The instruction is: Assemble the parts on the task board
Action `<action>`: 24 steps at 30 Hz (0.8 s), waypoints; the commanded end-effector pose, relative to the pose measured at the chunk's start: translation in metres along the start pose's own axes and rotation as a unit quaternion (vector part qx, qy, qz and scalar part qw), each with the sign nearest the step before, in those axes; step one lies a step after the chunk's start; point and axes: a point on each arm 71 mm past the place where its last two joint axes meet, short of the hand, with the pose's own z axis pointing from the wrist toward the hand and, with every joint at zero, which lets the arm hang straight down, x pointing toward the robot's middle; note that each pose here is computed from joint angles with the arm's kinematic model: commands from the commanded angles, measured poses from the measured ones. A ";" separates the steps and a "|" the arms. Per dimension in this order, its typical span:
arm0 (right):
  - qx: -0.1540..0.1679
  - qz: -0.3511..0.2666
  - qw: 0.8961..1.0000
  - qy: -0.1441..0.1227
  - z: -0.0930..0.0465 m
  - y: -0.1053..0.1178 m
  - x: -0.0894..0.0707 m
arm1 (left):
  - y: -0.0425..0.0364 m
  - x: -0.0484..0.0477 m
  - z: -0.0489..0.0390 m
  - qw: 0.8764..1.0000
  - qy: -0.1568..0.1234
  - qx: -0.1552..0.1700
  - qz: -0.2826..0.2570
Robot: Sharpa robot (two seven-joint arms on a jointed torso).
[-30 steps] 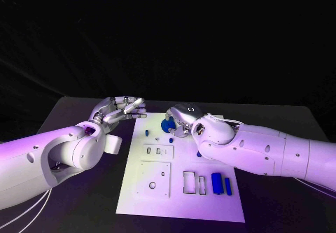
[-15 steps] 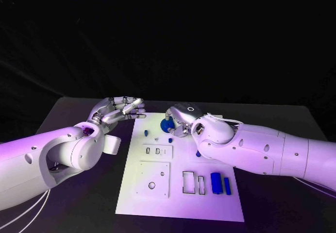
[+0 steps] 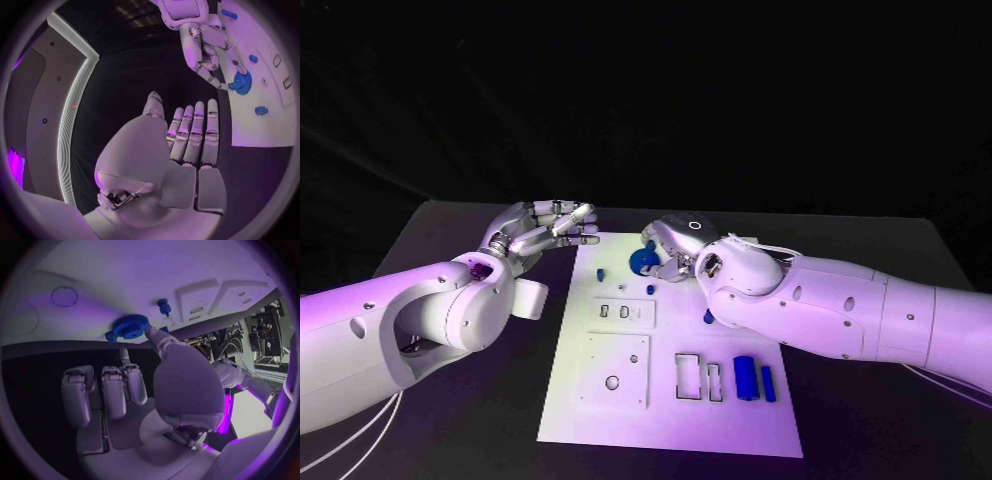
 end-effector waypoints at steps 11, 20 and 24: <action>0.024 0.025 0.998 0.044 -0.001 -0.008 0.006 | -0.0010 0.0011 0.0010 1.000 0.006 0.002 -0.003; 0.033 0.050 0.998 0.002 -0.015 -0.022 -0.005 | -0.0004 -0.0006 0.0017 1.000 0.005 0.002 -0.003; 0.037 0.072 0.997 -0.014 -0.030 -0.035 -0.019 | 0.0002 -0.0034 0.0022 1.000 0.002 0.001 -0.002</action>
